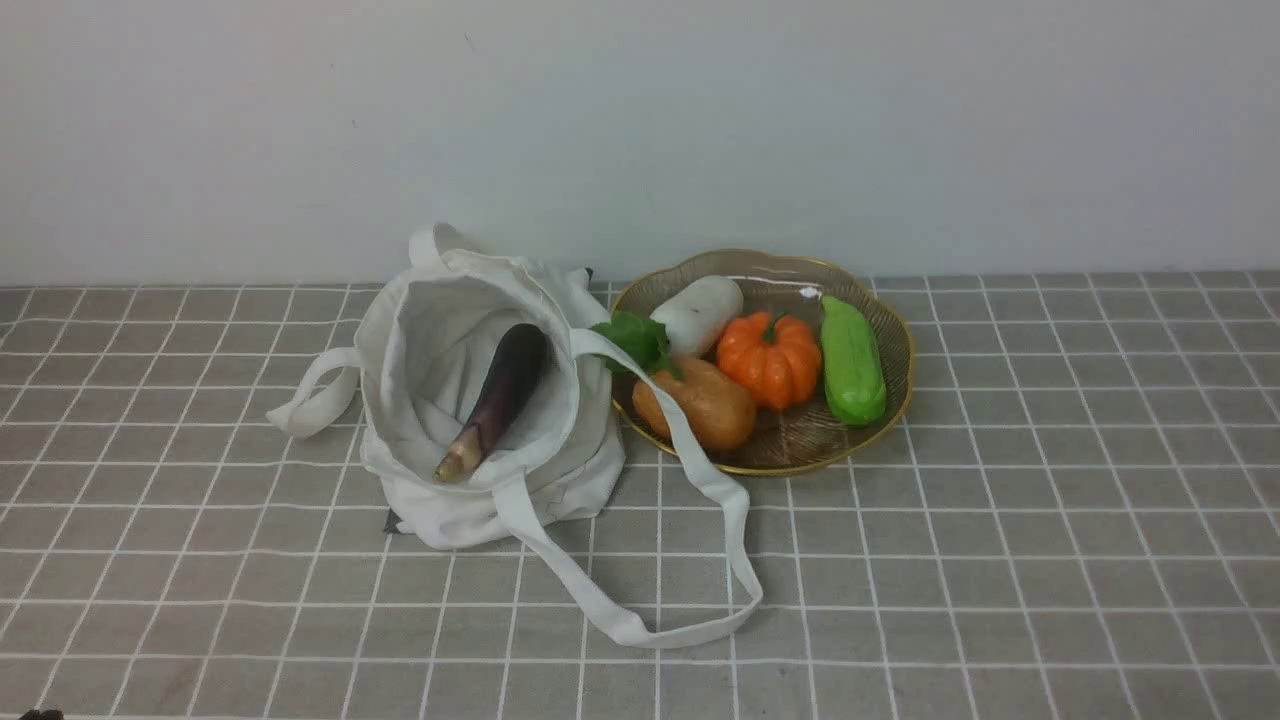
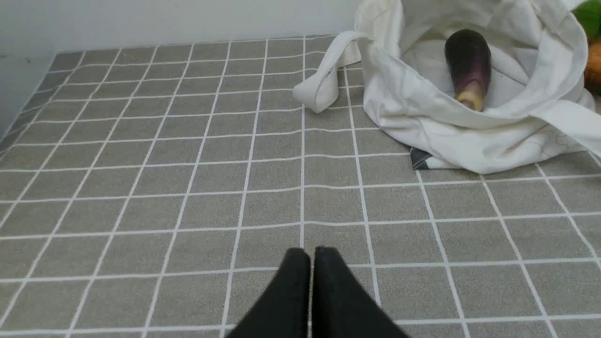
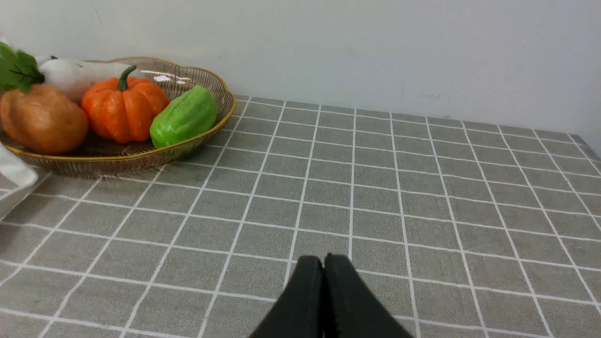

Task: Take vegetables from bag on grey coffee tablecloth place on plate.
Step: 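Reach into the bag and grasp a vegetable inside it with the left gripper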

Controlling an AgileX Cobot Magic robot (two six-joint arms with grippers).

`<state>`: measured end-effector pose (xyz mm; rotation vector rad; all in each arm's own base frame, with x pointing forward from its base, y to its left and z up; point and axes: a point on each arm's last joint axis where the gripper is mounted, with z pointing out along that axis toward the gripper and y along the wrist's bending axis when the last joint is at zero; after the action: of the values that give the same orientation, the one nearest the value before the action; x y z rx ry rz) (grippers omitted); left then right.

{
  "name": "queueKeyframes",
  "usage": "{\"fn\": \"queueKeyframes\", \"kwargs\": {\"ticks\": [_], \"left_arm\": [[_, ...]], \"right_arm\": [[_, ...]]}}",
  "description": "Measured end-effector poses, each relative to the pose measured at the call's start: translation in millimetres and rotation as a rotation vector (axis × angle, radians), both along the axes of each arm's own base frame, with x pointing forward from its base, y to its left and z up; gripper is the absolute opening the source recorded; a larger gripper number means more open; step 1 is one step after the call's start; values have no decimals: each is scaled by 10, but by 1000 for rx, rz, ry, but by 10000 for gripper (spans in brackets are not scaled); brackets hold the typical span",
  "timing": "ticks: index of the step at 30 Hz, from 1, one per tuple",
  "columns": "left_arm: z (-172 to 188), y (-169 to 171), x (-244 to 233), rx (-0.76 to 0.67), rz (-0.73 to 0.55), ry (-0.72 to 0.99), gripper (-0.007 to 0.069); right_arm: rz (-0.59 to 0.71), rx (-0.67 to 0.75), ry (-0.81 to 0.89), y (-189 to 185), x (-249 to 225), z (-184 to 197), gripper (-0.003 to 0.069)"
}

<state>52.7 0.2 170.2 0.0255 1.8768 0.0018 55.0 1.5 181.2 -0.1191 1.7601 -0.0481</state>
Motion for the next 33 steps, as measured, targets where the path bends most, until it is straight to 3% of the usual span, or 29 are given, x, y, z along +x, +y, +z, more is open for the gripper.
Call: {"fn": "queueKeyframes", "kwargs": {"ticks": [33], "left_arm": [[0, 0, 0, 1, 0, 0, -5]], "right_arm": [[-4, 21, 1, 0, 0, 0, -15]]}}
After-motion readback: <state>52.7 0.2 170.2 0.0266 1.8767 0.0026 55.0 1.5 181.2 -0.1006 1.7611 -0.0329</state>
